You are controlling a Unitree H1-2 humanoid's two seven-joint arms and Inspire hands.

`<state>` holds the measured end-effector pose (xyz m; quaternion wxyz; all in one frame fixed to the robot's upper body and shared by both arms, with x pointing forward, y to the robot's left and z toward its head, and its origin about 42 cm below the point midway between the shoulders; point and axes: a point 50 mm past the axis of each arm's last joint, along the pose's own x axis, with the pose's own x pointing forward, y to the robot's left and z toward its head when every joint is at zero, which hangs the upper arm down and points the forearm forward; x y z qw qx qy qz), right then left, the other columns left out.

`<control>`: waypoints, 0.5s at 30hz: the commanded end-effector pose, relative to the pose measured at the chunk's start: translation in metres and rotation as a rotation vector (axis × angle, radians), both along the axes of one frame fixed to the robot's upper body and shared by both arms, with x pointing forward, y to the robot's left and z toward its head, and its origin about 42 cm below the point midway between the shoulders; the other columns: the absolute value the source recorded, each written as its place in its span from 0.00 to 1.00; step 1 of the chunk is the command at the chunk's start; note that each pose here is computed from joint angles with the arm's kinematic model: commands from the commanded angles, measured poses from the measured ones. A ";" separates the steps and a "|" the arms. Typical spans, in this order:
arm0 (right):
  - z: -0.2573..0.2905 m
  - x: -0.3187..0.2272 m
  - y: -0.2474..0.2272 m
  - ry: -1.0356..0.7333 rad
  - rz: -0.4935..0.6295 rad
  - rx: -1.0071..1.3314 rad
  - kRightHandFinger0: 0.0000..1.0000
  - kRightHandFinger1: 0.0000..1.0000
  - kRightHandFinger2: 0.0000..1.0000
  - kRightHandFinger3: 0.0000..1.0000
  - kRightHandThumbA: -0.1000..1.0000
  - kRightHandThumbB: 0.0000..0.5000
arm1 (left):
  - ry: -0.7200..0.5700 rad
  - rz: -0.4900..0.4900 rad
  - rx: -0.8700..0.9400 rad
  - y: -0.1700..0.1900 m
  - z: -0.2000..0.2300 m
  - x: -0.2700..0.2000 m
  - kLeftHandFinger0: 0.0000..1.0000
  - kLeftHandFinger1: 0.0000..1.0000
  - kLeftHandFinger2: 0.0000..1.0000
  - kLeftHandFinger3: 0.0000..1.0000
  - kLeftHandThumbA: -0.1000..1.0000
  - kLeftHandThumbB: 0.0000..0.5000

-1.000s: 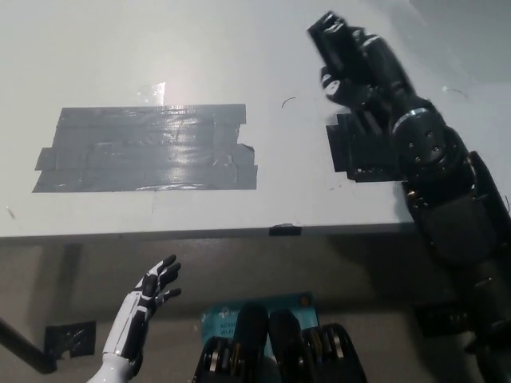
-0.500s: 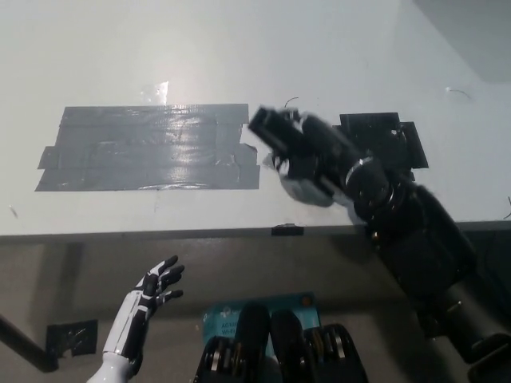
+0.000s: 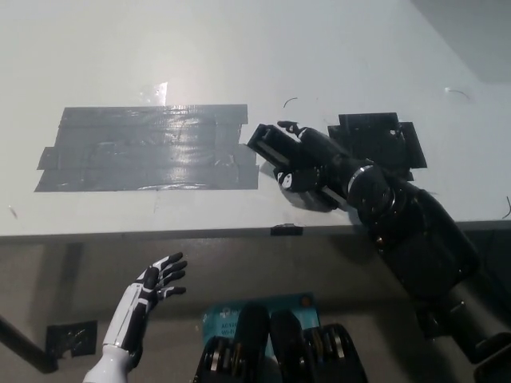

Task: A person hands a stapler to the robot and the robot grabs it with its right hand and places it on the desk infront of it

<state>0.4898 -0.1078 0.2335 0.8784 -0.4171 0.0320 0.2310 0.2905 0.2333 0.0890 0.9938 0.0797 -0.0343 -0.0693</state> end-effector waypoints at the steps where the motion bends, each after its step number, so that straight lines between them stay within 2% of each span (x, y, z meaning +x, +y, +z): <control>1: 0.036 0.004 -0.002 -0.070 0.060 -0.059 1.00 1.00 1.00 1.00 0.79 0.91 | -0.035 -0.029 0.015 0.001 0.011 0.005 0.77 0.84 0.83 0.83 1.00 0.86; 2: 0.039 0.004 -0.003 -0.079 0.068 -0.061 1.00 1.00 1.00 1.00 0.84 0.94 | -0.038 -0.030 0.016 0.000 0.011 0.005 0.77 0.84 0.82 0.82 1.00 0.84; 5: 0.048 0.001 -0.007 -0.114 0.078 -0.045 1.00 1.00 1.00 1.00 0.86 0.97 | -0.046 -0.034 0.015 0.000 0.012 0.006 0.75 0.83 0.82 0.82 1.00 0.81; 9: 0.061 0.000 -0.011 -0.142 0.081 -0.016 1.00 1.00 1.00 1.00 0.94 1.00 | -0.046 -0.036 0.021 0.001 0.012 0.007 0.74 0.82 0.81 0.81 1.00 0.83; 15: 0.074 -0.003 -0.017 -0.218 0.078 0.092 1.00 1.00 1.00 1.00 0.94 0.98 | -0.046 -0.037 0.026 0.001 0.012 0.008 0.76 0.83 0.81 0.82 1.00 0.87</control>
